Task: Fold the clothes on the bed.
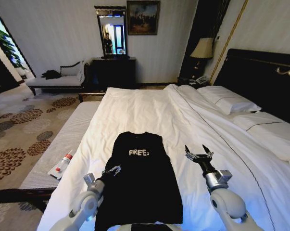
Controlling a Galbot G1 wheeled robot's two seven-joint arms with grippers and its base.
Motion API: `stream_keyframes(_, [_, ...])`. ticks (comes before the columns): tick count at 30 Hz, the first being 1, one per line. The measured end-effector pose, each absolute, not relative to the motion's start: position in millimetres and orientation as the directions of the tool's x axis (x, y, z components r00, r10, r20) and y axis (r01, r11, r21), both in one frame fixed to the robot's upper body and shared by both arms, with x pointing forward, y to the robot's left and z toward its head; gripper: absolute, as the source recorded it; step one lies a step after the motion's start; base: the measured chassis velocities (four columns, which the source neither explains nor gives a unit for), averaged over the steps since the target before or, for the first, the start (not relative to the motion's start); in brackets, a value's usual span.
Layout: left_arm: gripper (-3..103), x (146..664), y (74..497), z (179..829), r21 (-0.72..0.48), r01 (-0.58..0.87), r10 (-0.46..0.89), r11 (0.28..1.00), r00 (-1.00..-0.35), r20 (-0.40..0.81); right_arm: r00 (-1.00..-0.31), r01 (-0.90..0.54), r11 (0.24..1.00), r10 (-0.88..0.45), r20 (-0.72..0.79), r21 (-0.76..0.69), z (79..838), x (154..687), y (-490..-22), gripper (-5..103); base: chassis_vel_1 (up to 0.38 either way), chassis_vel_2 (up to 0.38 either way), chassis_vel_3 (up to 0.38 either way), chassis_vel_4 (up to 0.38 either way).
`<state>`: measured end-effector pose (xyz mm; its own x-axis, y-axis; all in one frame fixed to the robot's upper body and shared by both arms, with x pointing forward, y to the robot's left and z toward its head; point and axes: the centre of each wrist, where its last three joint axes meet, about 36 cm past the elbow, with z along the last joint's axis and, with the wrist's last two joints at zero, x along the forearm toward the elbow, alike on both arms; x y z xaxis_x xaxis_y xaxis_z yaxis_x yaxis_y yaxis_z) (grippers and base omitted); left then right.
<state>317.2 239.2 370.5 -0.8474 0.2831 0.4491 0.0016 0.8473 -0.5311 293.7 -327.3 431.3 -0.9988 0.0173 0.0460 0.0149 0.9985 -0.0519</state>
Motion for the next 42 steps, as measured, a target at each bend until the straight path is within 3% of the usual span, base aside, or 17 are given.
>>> stream_keyframes(28, [86, 339.7, 249.6, 371.6, -0.578, -0.075, 0.234, 0.813, -0.866, 0.441, -0.997, 0.017, 1.0, 0.017, 0.072, -0.005, 440.3, 291.5, -331.0, 100, 0.0, 0.0, 0.0, 0.0])
stream_keyframes(30, [76, 339.5, 249.8, 371.3, -0.573, -0.076, 0.23, 0.816, -0.867, 0.442, -0.997, 0.015, 1.0, 0.016, 0.072, -0.006, 440.8, 291.7, -331.3, 100, 0.0, 0.0, 0.0, 0.0])
stream_keyframes(33, [70, 339.5, 250.0, 370.0, -0.567, -0.077, 0.226, 0.82, -0.867, 0.445, -0.997, 0.013, 1.0, 0.013, 0.074, 0.002, 442.6, 292.0, -331.6, 100, 0.0, 0.0, 0.0, 0.0])
stream_keyframes(34, [59, 339.7, 250.3, 368.8, -0.563, -0.079, 0.223, 0.823, -0.866, 0.447, -0.997, 0.014, 1.0, 0.014, 0.077, 0.005, 443.8, 292.2, -332.9, 100, 0.0, 0.0, 0.0, 0.0])
stream_keyframes(36, [59, 340.0, 250.3, 368.0, -0.562, -0.08, 0.222, 0.823, -0.866, 0.449, -0.997, 0.016, 1.0, 0.016, 0.077, 0.003, 444.5, 292.3, -334.1, 100, 0.0, 0.0, 0.0, 0.0])
stream_keyframes(38, [48, 340.9, 250.3, 366.5, -0.561, -0.083, 0.22, 0.824, -0.865, 0.452, -0.997, 0.018, 1.0, 0.018, 0.078, 0.005, 445.7, 291.5, -335.6, 100, 0.0, 0.0, 0.0, 0.0])
stream_keyframes(39, [48, 340.9, 250.3, 366.5, -0.561, -0.083, 0.22, 0.824, -0.865, 0.452, -0.997, 0.018, 1.0, 0.018, 0.078, 0.005, 445.7, 291.5, -335.6, 100, 0.0, 0.0, 0.0, 0.0])
stream_keyframes(42, [32, 342.5, 249.7, 366.1, -0.56, -0.09, 0.214, 0.824, -0.865, 0.454, -0.997, 0.022, 1.0, 0.021, 0.079, 0.004, 446.9, 290.1, -337.0, 100, 0.0, 0.0, 0.0, 0.0])
